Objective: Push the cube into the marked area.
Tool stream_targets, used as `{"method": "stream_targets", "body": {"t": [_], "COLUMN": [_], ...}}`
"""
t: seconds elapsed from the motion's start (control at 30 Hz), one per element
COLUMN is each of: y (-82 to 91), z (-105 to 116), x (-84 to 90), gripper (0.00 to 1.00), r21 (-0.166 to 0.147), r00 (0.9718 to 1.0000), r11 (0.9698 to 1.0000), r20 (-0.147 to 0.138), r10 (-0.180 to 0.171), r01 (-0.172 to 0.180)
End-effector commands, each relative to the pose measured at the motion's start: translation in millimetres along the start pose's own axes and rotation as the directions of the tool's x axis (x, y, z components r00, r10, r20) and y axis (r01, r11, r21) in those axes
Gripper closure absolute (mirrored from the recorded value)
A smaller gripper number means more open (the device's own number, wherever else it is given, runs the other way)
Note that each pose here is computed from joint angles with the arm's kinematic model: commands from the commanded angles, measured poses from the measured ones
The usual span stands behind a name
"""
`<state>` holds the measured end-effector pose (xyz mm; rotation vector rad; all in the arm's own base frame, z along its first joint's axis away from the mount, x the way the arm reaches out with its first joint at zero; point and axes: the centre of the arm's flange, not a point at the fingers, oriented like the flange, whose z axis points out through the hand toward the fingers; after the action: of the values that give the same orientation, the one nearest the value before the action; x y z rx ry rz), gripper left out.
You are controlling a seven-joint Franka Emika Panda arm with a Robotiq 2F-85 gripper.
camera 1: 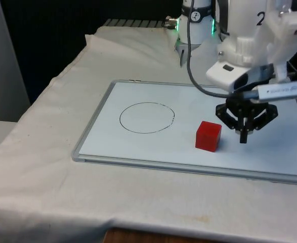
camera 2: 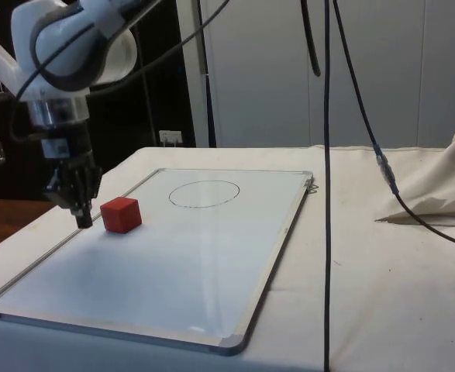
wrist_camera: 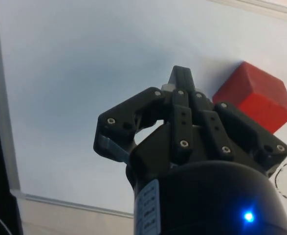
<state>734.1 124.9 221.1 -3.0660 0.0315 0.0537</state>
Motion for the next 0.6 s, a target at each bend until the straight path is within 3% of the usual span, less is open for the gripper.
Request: {"method": "stream_targets", "body": {"t": [0.0,0.37,0.57], "y": [3.9,26.2,39.6], "z": [4.6,8.4,8.5], "x": [1.1,2.2,2.4], "gripper": [1.00,1.00,1.00], "r21": [0.003,-0.034,-0.070], "r00": [1.0000,0.9996,0.9990], "r11": [1.0000,0.9991,0.9967], "r20": [0.001,0.009,0.017], "r10": [0.005,0.027,0.042], "r01": [-0.005,-0.026,-0.040]}}
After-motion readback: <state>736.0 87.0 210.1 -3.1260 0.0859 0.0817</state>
